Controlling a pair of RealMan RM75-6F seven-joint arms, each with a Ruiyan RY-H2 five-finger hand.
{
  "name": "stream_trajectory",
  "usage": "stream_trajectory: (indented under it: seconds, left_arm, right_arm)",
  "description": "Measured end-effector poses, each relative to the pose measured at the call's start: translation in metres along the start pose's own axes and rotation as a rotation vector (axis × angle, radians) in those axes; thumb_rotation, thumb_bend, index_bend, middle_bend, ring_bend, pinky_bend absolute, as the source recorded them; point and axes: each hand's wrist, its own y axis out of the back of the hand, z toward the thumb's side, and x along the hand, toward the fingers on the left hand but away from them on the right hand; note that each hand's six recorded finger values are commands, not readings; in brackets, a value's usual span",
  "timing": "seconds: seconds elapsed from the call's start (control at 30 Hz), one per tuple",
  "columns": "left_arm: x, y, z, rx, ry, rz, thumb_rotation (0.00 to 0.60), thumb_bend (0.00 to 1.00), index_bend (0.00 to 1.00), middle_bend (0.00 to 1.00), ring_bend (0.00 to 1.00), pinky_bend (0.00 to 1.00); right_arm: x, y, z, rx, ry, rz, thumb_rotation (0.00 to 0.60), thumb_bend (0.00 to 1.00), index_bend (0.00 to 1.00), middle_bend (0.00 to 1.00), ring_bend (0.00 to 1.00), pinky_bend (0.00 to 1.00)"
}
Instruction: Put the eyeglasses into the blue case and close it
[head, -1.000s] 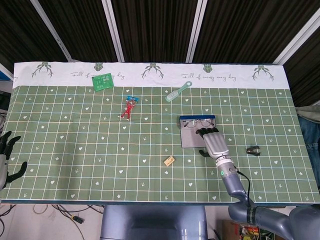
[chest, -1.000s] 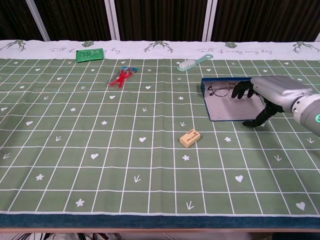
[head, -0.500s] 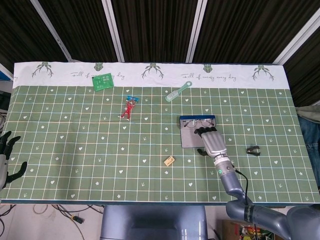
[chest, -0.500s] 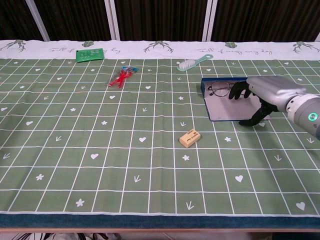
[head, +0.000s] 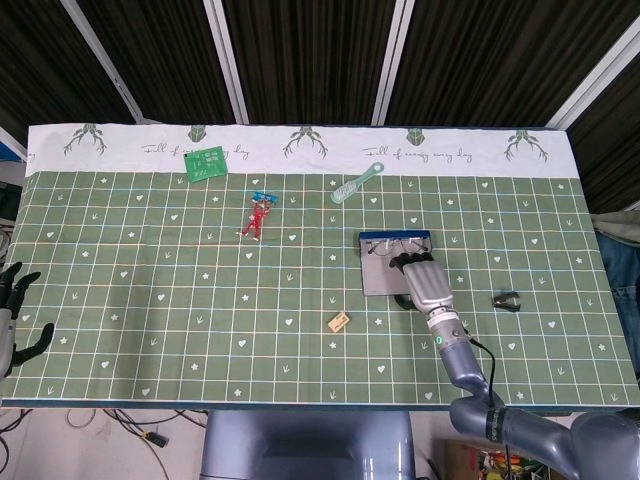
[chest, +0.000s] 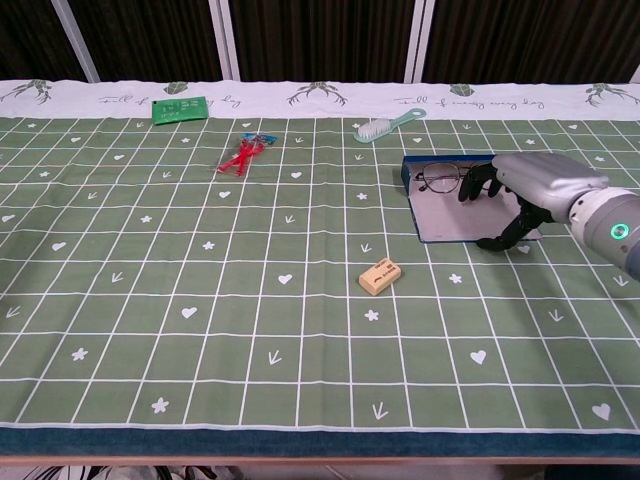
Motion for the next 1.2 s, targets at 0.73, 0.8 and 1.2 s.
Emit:
stream_trajectory:
  seconds: [0.73, 0.8, 1.2]
  left_arm:
    - [0.0, 0.0, 0.0, 0.001, 0.0, 0.002, 0.6, 0.35, 0.14, 0.0, 0.0, 0.0]
    - [0.0, 0.001, 0.0, 0.002, 0.0, 0.003, 0.6, 0.35, 0.14, 0.0, 0.0, 0.0]
    - [0.0, 0.001, -0.001, -0.002, 0.003, 0.004, 0.6, 0.35, 0.14, 0.0, 0.0, 0.0]
  right_arm:
    - [-0.007, 0.011, 0.004, -0.012, 0.01, -0.026, 0.6, 0.49, 0.39, 0.32, 0.3, 0.25]
    - [-0.011, 0.015, 0.004, -0.009, 0.008, -0.035, 0.6, 0.49, 0.39, 0.32, 0.3, 0.25]
    - [-0.033, 0.032, -0.005, -0.006, -0.02, -0.071, 0.6, 0.49, 0.42, 0.33, 0.31, 0.25]
